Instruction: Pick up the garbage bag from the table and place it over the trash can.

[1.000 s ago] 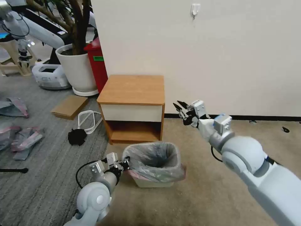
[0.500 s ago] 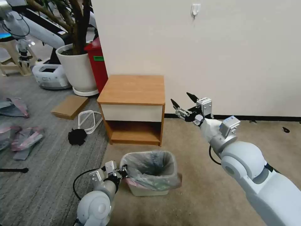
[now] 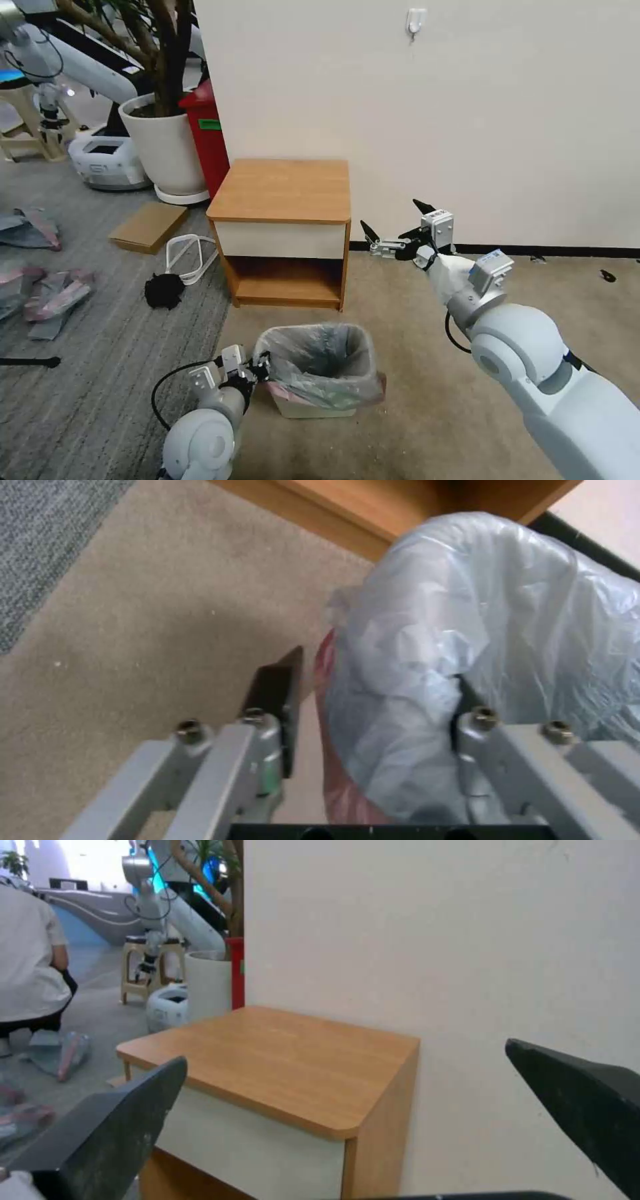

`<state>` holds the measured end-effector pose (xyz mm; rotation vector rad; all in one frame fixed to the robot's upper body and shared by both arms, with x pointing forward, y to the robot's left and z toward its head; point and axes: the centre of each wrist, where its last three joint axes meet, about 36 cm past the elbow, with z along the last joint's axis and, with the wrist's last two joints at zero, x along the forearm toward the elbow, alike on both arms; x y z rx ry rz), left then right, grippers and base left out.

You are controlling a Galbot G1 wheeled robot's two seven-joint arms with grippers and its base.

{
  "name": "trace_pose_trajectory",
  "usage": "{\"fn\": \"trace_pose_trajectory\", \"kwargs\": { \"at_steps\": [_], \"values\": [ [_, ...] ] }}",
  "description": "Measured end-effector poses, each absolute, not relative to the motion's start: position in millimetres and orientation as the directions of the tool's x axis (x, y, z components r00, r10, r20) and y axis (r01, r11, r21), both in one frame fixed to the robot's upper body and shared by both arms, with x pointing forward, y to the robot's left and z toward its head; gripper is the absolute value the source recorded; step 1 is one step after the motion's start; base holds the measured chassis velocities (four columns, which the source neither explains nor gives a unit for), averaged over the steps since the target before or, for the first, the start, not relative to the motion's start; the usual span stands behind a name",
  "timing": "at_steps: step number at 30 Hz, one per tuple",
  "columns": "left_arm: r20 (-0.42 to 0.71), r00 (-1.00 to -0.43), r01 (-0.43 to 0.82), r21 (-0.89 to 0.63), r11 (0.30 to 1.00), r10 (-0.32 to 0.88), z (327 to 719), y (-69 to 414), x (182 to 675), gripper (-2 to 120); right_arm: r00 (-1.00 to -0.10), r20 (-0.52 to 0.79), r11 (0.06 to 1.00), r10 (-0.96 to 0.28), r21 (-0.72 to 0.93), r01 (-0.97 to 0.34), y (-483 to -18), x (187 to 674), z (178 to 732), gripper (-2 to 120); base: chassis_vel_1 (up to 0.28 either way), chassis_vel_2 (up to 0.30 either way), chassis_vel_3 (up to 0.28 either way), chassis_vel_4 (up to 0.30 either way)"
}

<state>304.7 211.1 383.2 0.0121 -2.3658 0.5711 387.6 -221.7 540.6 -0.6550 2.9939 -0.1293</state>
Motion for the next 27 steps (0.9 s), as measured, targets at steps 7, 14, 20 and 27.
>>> {"fn": "trace_pose_trajectory", "kwargs": {
  "at_steps": [7, 14, 20, 27],
  "values": [
    [0.637, -0.756, -0.157, -0.398, 0.904, 0.150, 389.0, 212.5, 299.4, 67, -0.909, -0.057, 0.909, -0.412, -0.095, -0.406, -223.8, 387.2, 540.4, 108, 0.000, 0.000, 0.000, 0.000],
    [0.631, -0.759, -0.149, -0.404, 0.902, 0.157, 395.7, 213.4, 295.7, 89, -0.910, -0.060, 0.910, -0.411, -0.091, -0.405, -224.1, 386.2, 540.9, 99, 0.000, 0.000, 0.000, 0.000],
    [0.602, -0.778, -0.119, -0.421, 0.899, 0.179, 408.4, 217.6, 289.0, 91, -0.914, -0.070, 0.915, -0.400, -0.086, -0.394, -228.4, 384.8, 544.7, 99, 0.000, 0.000, 0.000, 0.000],
    [0.479, -0.857, -0.038, -0.430, 0.902, 0.192, 430.8, 227.3, 284.1, 89, -0.905, -0.144, 0.915, -0.401, -0.018, -0.402, -241.8, 383.2, 550.1, 100, 0.000, 0.000, 0.000, 0.000]
  ]
}}
